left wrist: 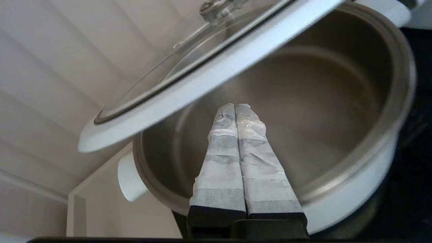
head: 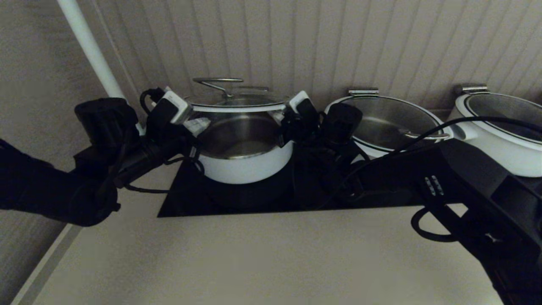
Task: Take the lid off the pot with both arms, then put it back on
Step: Open the pot lid completely
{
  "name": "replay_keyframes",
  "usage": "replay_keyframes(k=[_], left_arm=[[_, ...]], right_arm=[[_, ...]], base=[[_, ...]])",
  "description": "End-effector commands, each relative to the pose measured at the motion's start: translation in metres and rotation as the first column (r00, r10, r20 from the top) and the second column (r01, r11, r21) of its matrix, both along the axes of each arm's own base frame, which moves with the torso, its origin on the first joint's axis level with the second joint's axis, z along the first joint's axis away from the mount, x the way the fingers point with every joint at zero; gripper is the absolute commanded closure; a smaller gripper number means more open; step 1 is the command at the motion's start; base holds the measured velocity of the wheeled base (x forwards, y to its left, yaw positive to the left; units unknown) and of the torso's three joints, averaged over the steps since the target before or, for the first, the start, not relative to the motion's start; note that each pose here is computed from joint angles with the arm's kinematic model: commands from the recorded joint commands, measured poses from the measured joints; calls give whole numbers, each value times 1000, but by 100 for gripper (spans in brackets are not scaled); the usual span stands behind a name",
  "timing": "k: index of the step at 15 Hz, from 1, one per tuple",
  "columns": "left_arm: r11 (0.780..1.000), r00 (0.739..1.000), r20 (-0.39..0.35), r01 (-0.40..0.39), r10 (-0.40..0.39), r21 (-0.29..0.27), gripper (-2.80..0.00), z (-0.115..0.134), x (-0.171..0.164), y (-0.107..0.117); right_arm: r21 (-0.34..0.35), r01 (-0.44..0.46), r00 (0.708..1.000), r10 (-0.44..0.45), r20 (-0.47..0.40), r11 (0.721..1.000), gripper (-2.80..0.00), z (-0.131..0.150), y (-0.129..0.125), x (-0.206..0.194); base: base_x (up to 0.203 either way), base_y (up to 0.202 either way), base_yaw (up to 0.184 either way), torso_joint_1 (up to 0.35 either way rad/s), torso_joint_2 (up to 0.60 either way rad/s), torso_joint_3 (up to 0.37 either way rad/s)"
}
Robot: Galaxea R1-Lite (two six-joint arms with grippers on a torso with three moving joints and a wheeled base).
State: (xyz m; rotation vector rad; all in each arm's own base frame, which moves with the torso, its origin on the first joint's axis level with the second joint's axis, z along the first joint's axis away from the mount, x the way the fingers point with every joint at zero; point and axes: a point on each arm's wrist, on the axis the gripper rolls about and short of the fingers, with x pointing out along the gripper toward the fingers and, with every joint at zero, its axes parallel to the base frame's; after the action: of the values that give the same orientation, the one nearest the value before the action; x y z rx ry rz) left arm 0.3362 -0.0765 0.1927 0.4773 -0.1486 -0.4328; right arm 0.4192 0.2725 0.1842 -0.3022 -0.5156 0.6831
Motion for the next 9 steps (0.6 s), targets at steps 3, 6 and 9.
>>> replay_keyframes(k=[3,6,9], left_arm=[[1000,1000,15,-8,8,-1,0,-1,13,-3],[1000,999,30,-11,11,-6,0,3,15,-3],[1000,999,53,-12,13,-11,0,9,20,-4]], right_arm=[[6,-7,1000,6,14,1000,0,3,2,-3],[6,-14,1000,14,14,1000,0,4,5,-5],[5,-21,1000,20,16,1000,0,4,7,-7]], base=[[0,0,0,0,0,0],[0,0,0,0,0,0],[0,0,0,0,0,0]])
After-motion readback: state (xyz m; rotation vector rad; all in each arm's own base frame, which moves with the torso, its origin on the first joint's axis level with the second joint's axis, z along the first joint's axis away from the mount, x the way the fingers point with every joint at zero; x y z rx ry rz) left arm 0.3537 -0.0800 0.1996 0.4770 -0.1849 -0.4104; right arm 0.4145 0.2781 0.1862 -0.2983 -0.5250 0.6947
